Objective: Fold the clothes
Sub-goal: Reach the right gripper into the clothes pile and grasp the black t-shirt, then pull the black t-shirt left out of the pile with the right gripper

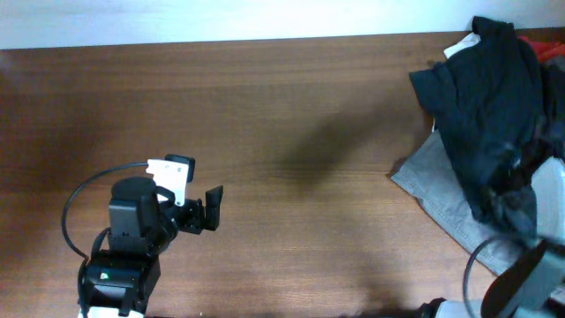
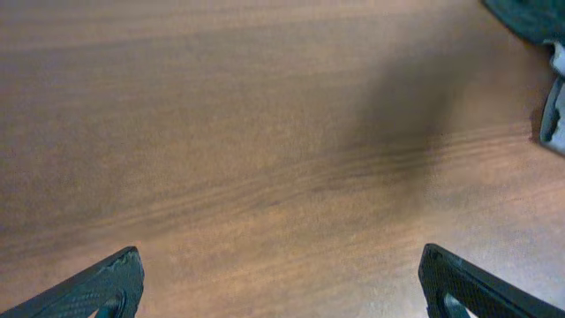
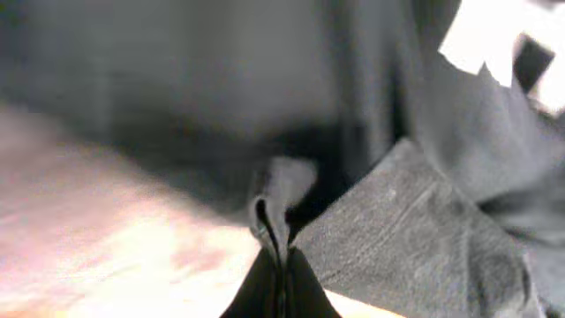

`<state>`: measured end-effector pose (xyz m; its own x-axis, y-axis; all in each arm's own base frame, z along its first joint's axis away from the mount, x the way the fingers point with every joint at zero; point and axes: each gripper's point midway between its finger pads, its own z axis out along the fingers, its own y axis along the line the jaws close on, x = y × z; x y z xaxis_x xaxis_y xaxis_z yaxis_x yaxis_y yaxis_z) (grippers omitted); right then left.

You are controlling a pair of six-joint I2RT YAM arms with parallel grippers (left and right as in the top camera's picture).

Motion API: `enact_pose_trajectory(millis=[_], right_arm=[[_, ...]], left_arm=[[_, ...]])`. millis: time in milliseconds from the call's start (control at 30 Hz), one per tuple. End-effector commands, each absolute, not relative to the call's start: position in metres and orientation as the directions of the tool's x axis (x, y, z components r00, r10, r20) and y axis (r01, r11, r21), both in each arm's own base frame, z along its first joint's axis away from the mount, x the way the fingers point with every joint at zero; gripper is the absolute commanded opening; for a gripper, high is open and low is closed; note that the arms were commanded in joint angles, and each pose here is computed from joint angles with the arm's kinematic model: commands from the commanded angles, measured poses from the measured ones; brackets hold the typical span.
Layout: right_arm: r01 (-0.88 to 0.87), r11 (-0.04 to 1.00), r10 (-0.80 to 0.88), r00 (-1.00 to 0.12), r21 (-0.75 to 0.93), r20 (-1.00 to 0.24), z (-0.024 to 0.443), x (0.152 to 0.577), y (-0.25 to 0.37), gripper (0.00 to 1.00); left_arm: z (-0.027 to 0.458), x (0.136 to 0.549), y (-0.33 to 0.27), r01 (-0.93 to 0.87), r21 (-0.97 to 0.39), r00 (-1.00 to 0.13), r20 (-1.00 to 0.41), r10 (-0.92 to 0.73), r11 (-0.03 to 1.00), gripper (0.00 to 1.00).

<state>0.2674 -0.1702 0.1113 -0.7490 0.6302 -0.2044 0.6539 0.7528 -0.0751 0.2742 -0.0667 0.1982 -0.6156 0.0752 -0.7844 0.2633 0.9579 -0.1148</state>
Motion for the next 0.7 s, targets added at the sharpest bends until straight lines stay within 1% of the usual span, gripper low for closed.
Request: enact_pose_trajectory(millis=[0, 133, 233, 333, 467, 567, 667], right_arm=[[0.421, 0.904, 0.423, -0.849, 0.077, -0.316, 0.172, 0.307, -0.098, 0.04], [0.170, 0.980, 0.198, -0.911, 0.107, -0.363, 0.196, 0.315, -0.009, 0.04], [0.026, 0.990, 0.079, -0.921, 0.141, -0.382, 0.200, 0.315, 0.060, 0.04], [-0.101, 0.981, -0.027, -0.916, 0.166, -0.401, 0.199, 0.312, 0.117, 0.04], [-0.281, 0.942, -0.178, -0.884, 0.185, -0.432, 0.190, 0.307, 0.191, 0.04], [-0.361, 0.913, -0.245, -0.858, 0.190, -0.452, 0.181, 0.306, 0.227, 0.04], [-0.413, 0.888, -0.275, -0.827, 0.200, -0.490, 0.174, 0.313, 0.256, 0.04]], left_arm=[[0.213, 0.279, -0.071, 0.276, -0.125, -0.584, -0.810, 0.063, 0.953, 0.99], [0.213, 0.279, -0.071, 0.277, -0.125, -0.582, -0.811, 0.063, 0.953, 0.99], [0.214, 0.280, -0.071, 0.277, -0.125, -0.579, -0.813, 0.062, 0.953, 0.99], [0.217, 0.283, -0.070, 0.273, -0.118, -0.566, -0.822, 0.060, 0.955, 0.99], [0.225, 0.290, -0.065, 0.251, -0.093, -0.530, -0.846, 0.056, 0.963, 0.99], [0.231, 0.293, -0.066, 0.254, -0.090, -0.507, -0.860, 0.053, 0.963, 0.99], [0.231, 0.294, -0.066, 0.254, -0.090, -0.507, -0.860, 0.053, 0.963, 0.99]])
